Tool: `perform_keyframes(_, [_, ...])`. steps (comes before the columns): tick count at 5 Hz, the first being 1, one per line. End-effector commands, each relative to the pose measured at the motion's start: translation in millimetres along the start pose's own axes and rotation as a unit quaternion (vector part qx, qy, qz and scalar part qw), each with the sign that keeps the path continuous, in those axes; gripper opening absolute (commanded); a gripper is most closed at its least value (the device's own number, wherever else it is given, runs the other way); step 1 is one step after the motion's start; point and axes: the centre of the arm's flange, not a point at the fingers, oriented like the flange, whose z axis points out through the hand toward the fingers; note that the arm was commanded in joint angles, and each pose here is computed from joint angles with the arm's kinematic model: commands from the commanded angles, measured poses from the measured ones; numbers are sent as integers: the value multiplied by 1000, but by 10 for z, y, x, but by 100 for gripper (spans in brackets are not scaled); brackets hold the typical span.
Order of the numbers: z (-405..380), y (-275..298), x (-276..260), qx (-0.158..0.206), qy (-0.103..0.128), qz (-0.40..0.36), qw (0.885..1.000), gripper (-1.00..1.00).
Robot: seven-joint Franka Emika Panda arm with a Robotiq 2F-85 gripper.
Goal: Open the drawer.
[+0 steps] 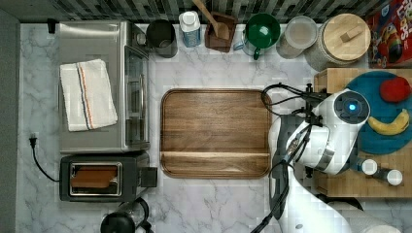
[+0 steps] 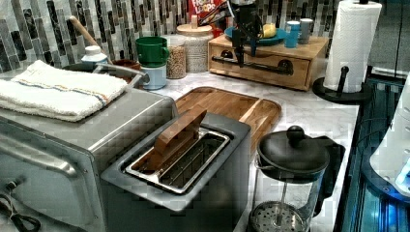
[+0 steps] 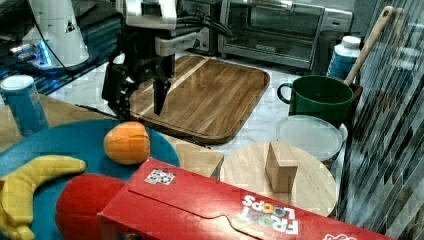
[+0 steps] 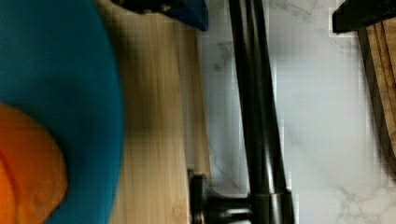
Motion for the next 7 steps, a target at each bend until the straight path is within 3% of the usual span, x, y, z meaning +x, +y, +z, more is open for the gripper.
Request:
perform_keyframes(1, [-390,-735,242,-6,64,-40,997,100])
perform_keyframes(2, [-315,-686,291,-11,78,-43,996,100])
perform_keyframes(4, [-330,-574,281,-22,65,-38,997,100])
perform_keyframes(5, [-264,-529,246,-23,83,-27,996,100])
perform_keyframes(7, [-145,-409,194,-34,91,-20,995,100])
